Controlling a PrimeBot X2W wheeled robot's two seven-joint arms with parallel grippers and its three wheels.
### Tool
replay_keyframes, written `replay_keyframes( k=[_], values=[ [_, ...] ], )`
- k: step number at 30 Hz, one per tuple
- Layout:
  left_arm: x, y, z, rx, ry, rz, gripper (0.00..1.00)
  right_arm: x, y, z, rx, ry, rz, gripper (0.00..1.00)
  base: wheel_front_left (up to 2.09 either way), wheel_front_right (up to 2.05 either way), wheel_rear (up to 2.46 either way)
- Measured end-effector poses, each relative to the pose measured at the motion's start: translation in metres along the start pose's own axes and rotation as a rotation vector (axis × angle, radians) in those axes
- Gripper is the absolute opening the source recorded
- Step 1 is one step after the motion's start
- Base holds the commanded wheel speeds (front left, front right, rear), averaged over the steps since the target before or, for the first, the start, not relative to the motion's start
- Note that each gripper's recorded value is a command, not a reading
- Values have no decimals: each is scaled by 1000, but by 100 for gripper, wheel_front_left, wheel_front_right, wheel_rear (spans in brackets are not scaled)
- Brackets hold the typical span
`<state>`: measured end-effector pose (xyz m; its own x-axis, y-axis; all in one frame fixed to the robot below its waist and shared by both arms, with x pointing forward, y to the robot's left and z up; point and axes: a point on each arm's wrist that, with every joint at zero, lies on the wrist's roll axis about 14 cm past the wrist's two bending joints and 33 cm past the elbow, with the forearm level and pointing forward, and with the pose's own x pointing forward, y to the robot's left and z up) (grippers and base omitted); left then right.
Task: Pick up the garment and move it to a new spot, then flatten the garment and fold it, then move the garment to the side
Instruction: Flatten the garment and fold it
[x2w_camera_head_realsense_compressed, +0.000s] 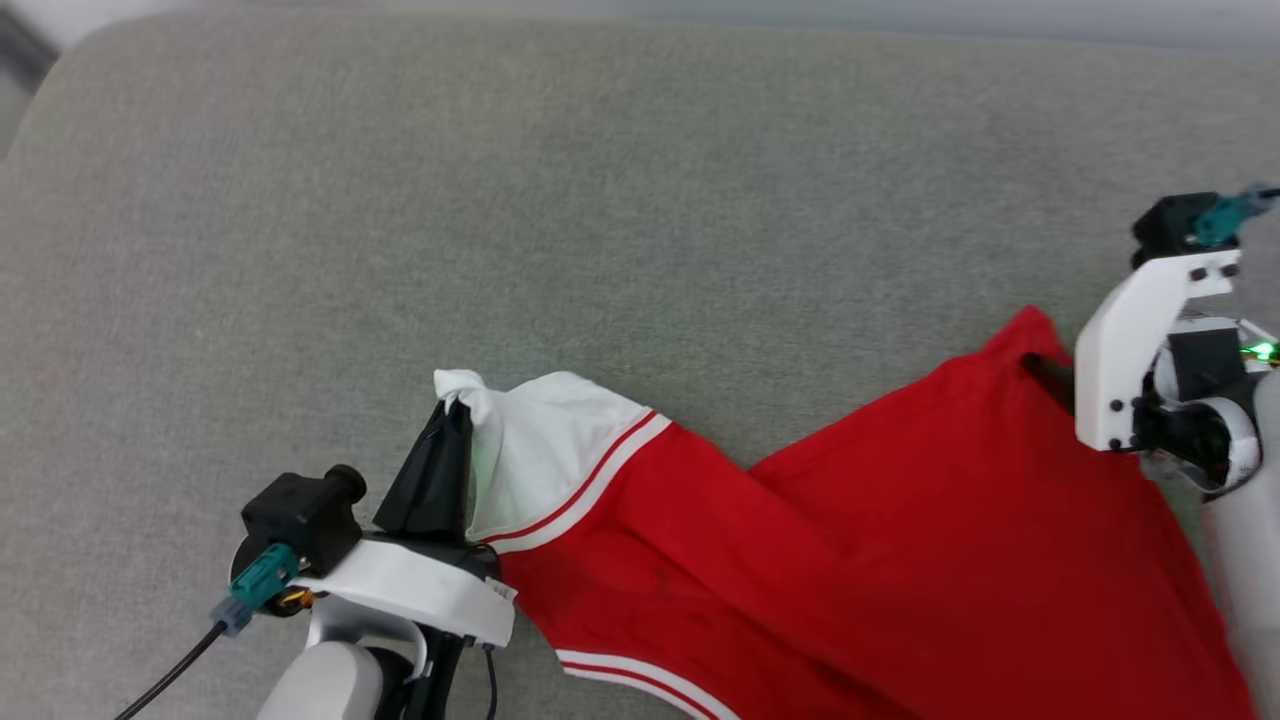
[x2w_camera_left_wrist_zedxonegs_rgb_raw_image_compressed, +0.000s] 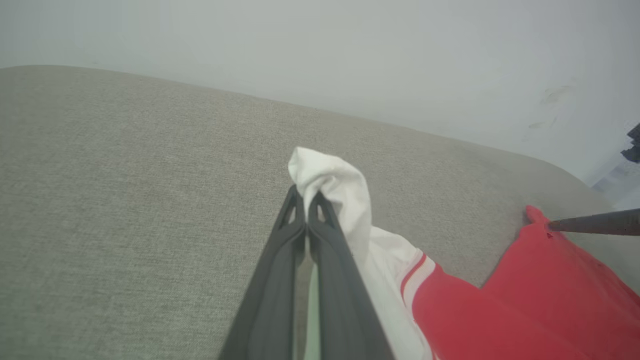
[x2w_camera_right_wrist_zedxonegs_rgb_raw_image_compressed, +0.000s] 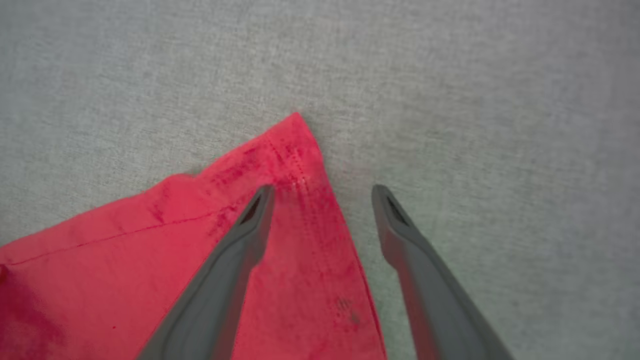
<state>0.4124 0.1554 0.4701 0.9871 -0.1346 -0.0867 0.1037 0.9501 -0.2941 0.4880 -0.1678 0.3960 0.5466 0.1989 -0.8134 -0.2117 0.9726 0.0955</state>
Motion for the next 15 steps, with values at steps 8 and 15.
replay_keyframes(
  k=[8, 15],
  values=[
    [3, 17, -16, -4, 34, 44, 0, 35, 21, -21, -58, 245, 35, 41, 0, 0, 0],
    [-2, 18, -10, -5, 16, 51, 0, 26, 29, -17, -60, 191, 44, 0, 0, 0, 0]
  ],
)
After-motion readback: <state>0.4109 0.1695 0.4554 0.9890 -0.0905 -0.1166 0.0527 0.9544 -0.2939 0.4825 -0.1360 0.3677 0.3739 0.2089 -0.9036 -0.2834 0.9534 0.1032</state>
